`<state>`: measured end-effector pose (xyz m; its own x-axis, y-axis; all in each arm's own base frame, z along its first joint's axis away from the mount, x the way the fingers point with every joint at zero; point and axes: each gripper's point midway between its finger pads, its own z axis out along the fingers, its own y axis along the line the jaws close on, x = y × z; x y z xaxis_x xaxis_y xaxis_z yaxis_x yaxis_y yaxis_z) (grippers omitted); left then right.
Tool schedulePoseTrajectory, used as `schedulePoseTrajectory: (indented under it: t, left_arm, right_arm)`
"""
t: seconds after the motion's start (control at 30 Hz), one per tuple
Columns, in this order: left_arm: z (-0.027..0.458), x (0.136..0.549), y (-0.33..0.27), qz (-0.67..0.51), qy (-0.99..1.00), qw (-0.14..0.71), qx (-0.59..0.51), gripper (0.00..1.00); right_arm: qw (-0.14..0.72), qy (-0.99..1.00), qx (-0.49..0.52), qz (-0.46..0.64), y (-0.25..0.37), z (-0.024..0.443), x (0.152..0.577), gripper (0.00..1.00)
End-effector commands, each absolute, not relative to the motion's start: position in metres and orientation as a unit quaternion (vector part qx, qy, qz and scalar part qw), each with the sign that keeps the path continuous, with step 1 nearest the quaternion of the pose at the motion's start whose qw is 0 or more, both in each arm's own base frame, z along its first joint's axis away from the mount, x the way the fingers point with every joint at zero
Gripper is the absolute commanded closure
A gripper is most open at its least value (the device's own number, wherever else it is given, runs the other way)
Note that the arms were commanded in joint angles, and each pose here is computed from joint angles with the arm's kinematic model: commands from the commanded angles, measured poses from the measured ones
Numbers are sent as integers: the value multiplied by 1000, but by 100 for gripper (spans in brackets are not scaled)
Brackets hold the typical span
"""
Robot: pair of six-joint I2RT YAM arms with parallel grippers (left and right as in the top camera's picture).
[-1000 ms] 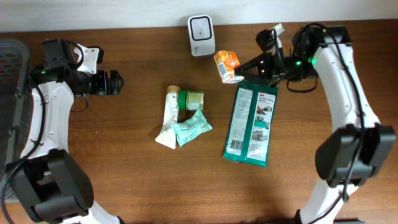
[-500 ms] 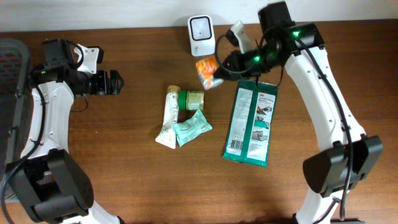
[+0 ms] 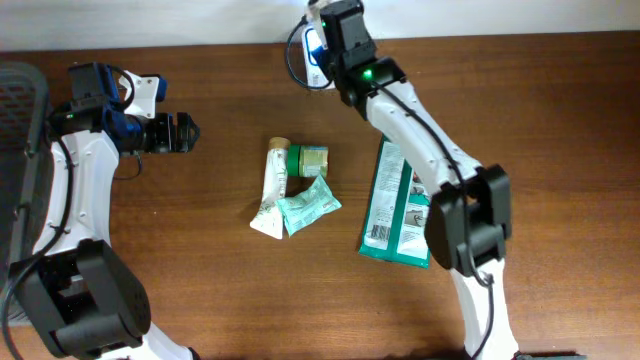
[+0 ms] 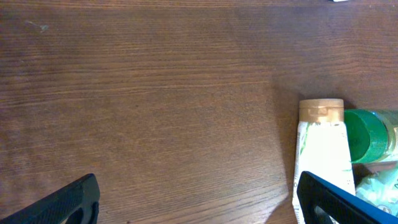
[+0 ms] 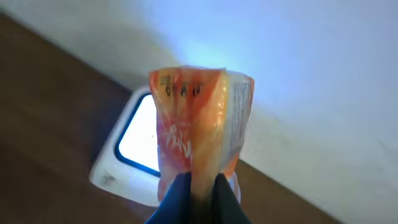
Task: Scan the item barcode
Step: 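Carry the orange packet right and drop it on the table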
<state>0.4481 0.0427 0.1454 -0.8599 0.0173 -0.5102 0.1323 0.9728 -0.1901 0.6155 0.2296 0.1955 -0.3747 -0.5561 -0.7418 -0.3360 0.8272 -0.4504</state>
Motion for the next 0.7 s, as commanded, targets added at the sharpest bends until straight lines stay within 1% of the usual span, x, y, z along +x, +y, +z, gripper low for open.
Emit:
schedulePoseTrajectory:
  t: [0.0,0.1,0.27,0.33,0.4,0.47,0.5,0.57,0.6,0.67]
  left_arm:
    - [153,449,44,-108,955,271,46,1]
    - [153,449,44,-108,955,271,46,1]
    - [153,449,44,-108,955,271,46,1]
    - [153,449,44,-108,955,271,46,1]
    - [153,449,44,-108,955,271,46,1]
    - [153,449,44,-108,955,271,46,1]
    - [153,449,44,-108,955,271,46,1]
    - [153,449,44,-108,955,271,46,1]
    - [153,449,44,-108,955,271,46,1]
    - [153,449,44,-108,955,271,46,1]
  right_arm:
    - [472,794,-332,-192,223,169,630,96]
    - [462,797,-335,-196,224,145,635,96]
    - [469,794,-333,-196,225,149,636,96]
    - [476,793,-328,-194,224,161,635,96]
    - [502,803,-279,-162,222,199,627,96]
    - [523,814,-237,-86,224,248,607,96]
    - [526,819,-222,-60,223,262,600,96]
    - [525,836,-159,4,198,313,568,96]
    - [517,844,-145,14,183,330,551,96]
    - [476,866,-148,21,155,345,511,96]
